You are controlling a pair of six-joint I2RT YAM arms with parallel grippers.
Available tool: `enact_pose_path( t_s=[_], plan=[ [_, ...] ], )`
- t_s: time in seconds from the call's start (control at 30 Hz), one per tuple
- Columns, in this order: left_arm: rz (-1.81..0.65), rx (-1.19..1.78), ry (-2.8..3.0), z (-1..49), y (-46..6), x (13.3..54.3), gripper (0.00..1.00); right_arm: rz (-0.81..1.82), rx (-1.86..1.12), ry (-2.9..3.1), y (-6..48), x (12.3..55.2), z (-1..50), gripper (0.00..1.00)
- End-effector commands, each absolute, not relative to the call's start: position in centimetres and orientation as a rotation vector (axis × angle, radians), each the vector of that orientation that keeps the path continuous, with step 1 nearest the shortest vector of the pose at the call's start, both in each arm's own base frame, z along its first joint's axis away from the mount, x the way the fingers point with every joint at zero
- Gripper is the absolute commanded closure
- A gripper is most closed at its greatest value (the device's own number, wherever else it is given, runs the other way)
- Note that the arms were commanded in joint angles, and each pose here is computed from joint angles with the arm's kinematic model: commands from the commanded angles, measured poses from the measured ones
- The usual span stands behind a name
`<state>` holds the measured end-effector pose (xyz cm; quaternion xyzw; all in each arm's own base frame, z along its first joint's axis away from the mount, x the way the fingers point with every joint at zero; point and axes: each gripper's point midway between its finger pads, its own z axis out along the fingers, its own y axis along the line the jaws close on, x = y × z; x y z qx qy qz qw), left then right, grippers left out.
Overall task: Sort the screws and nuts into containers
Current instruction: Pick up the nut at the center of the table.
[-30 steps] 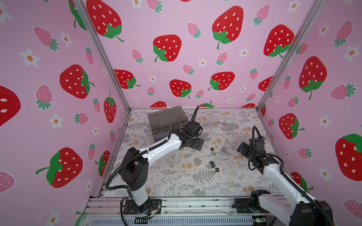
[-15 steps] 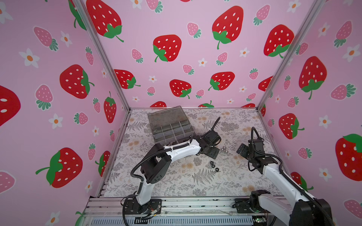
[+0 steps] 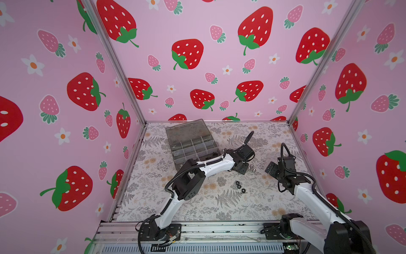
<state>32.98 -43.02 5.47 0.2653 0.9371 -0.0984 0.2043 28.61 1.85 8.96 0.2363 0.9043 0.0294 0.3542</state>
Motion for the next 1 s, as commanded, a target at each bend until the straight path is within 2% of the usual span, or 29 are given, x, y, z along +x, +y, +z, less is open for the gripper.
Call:
enact_pose_path(
  t_s=[0.0,0.37,0.97],
  plan=[
    [-0.183,0.784,2.626,5.3,-42.7,32.5,0.44,0.053,0.632,2.322,1.4,28.3,9.1,0.0],
    [-0.128,0.844,2.643,3.6,-42.9,31.8,0.45,0.053,0.637,2.31,1.4,28.4,9.4,0.0],
    [-0.067,0.88,2.671,2.3,-42.7,32.0,0.57,0.054,0.645,2.313,1.3,28.2,9.0,0.0]
  ],
)
